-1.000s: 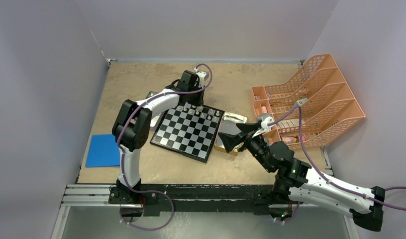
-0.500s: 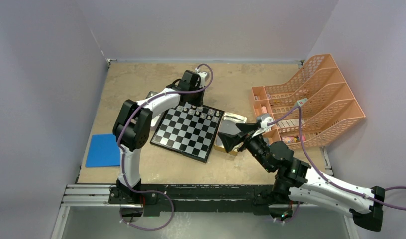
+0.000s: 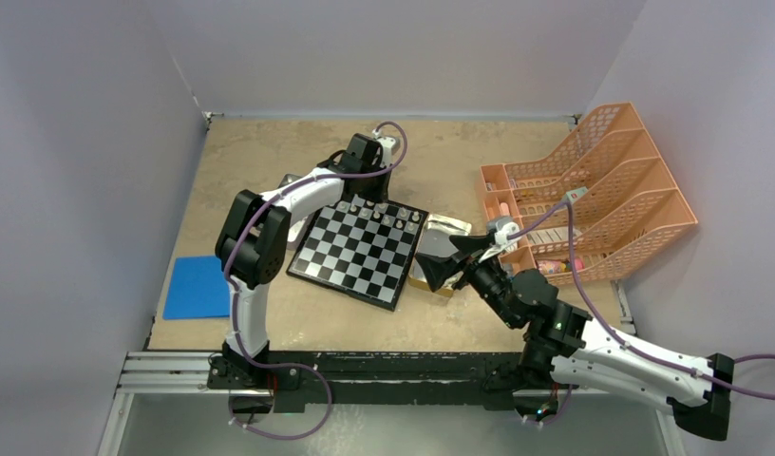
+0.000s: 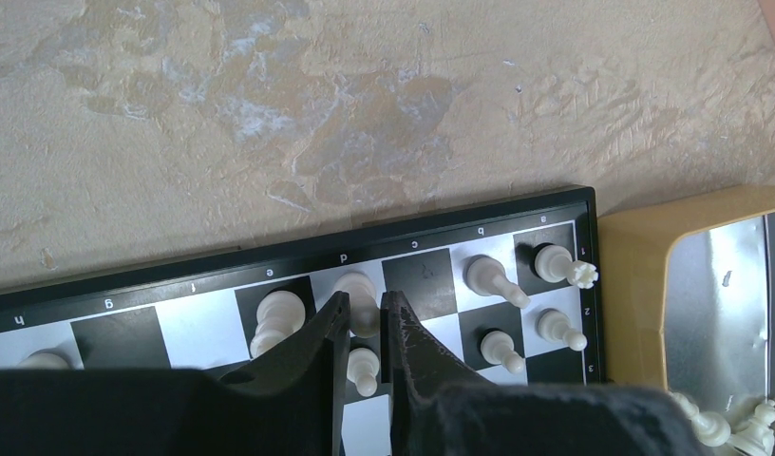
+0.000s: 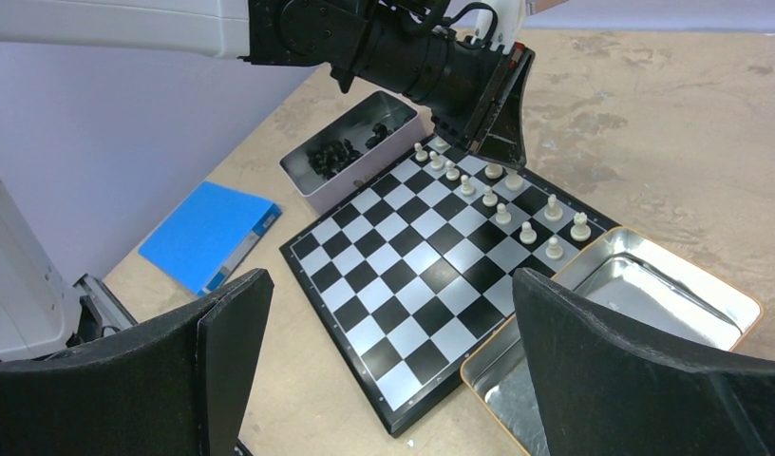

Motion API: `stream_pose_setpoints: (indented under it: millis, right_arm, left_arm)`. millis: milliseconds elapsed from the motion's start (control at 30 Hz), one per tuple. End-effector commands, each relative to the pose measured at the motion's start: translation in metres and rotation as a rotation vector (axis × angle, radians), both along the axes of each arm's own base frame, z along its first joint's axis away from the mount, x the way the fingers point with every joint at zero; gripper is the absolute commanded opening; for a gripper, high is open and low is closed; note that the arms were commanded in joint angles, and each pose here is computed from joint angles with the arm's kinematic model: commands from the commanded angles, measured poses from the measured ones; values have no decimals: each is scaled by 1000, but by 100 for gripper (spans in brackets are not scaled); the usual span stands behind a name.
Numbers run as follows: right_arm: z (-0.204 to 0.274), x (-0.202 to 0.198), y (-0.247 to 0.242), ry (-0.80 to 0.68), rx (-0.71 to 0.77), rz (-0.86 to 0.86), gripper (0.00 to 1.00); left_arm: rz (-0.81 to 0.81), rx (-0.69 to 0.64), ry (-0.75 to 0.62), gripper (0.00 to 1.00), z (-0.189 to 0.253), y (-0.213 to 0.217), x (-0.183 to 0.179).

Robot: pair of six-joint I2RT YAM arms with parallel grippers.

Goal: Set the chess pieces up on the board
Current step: Place the chess piece on the chessboard.

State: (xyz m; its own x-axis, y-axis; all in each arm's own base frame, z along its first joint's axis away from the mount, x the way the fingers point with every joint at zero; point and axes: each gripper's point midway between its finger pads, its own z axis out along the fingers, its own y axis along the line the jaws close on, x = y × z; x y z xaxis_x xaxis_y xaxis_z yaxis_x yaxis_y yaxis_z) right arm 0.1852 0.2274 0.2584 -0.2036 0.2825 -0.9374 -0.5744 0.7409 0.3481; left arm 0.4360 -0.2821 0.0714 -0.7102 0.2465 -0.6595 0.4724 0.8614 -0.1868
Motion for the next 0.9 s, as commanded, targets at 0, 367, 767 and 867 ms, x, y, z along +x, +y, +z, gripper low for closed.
stream_pose_setpoints:
  millis: [0,367,767,867]
  right_arm:
    - [15,3,0,-28,45,-22,99]
    - [12,6,6,-26,26,-16,99]
    - [11,5,8,-15,39,-7,99]
    - [7,8,5,19,57,-40,99]
  left_arm:
    - [-20,3,-24,16,11,-5,2]
    - [-23,-12,-39,25,22,-7,4]
    - [5,-54,-73,35,52,-11,10]
    - [6,-86,-109,40,74,-13,11]
